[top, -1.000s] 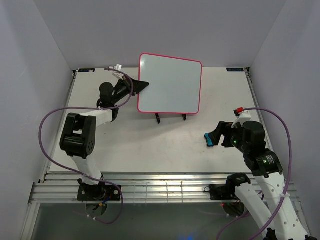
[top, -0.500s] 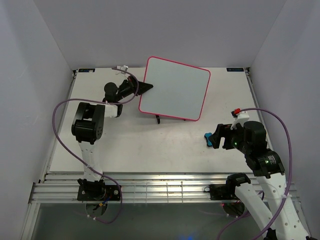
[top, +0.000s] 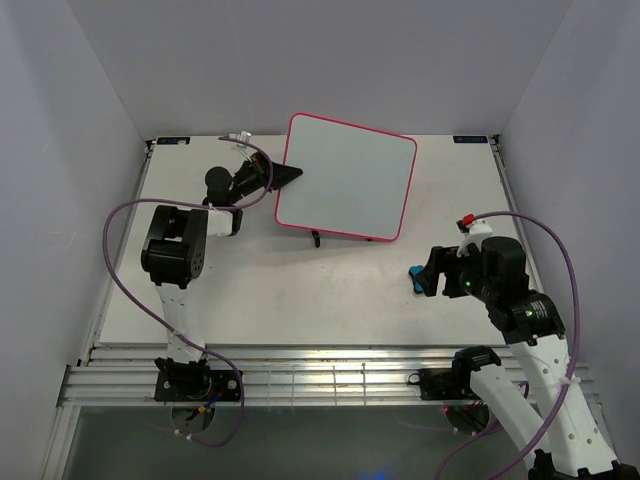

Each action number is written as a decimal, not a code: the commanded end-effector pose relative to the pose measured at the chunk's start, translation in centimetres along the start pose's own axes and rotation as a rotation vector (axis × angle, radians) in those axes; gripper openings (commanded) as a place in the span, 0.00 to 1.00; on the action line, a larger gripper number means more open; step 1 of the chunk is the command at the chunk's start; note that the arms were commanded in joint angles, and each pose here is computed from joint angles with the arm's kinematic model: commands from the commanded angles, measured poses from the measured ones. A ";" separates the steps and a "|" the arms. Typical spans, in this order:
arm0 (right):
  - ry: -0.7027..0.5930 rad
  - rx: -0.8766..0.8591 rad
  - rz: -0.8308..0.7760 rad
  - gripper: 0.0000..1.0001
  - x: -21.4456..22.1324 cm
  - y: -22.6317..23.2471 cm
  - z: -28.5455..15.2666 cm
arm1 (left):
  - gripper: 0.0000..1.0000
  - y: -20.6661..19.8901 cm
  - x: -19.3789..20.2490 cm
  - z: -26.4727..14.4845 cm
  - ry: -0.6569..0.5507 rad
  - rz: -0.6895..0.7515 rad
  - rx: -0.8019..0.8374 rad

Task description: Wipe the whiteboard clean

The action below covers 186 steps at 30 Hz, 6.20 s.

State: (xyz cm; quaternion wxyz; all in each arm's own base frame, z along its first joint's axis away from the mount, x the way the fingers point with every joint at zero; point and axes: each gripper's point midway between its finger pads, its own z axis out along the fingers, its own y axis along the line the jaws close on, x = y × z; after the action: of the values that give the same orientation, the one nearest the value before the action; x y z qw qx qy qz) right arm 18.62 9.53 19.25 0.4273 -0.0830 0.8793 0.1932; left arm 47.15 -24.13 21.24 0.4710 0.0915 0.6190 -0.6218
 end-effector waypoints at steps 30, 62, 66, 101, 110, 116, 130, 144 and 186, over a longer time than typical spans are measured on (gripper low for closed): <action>0.383 0.249 0.021 0.61 5.1 -7.4 13.6 | 0.00 -16.7 0.5 -13.2 0.065 0.038 -0.479; -0.096 -0.359 -0.353 0.20 6.8 11.2 9.4 | 0.00 -14.3 7.9 -14.9 0.245 -0.057 -0.396; -0.274 -0.365 -0.285 0.20 6.1 11.9 8.4 | 0.00 -13.4 7.9 -15.1 0.228 -0.106 -0.450; -0.124 -0.111 -0.048 0.17 13.8 11.9 8.0 | 0.00 -11.0 7.4 -16.8 0.067 -0.179 -0.637; -0.103 -0.049 -0.047 0.16 14.6 10.3 7.9 | 0.00 -11.4 7.2 -16.7 0.063 -0.179 -0.626; -0.138 -0.112 -0.055 0.15 12.9 13.8 8.0 | 0.00 -11.5 7.3 -16.7 0.062 -0.185 -0.618; -0.148 -0.240 -0.069 0.14 11.2 20.0 7.0 | 0.00 -11.4 7.7 -16.8 0.063 -0.191 -0.616; -0.047 -0.051 0.023 0.15 4.4 11.8 7.7 | 0.00 -14.4 6.7 -15.7 0.038 -0.152 -0.466; 0.150 0.167 0.139 0.70 4.3 -3.0 7.3 | 0.00 -11.6 -9.1 -0.6 -0.409 0.079 0.115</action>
State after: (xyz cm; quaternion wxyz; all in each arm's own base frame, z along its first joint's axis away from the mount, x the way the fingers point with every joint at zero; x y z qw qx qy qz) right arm 22.09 9.31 8.81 0.3268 0.0118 0.9377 0.1172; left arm 45.16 -22.17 26.58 0.5080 -0.0512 0.6066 -0.6093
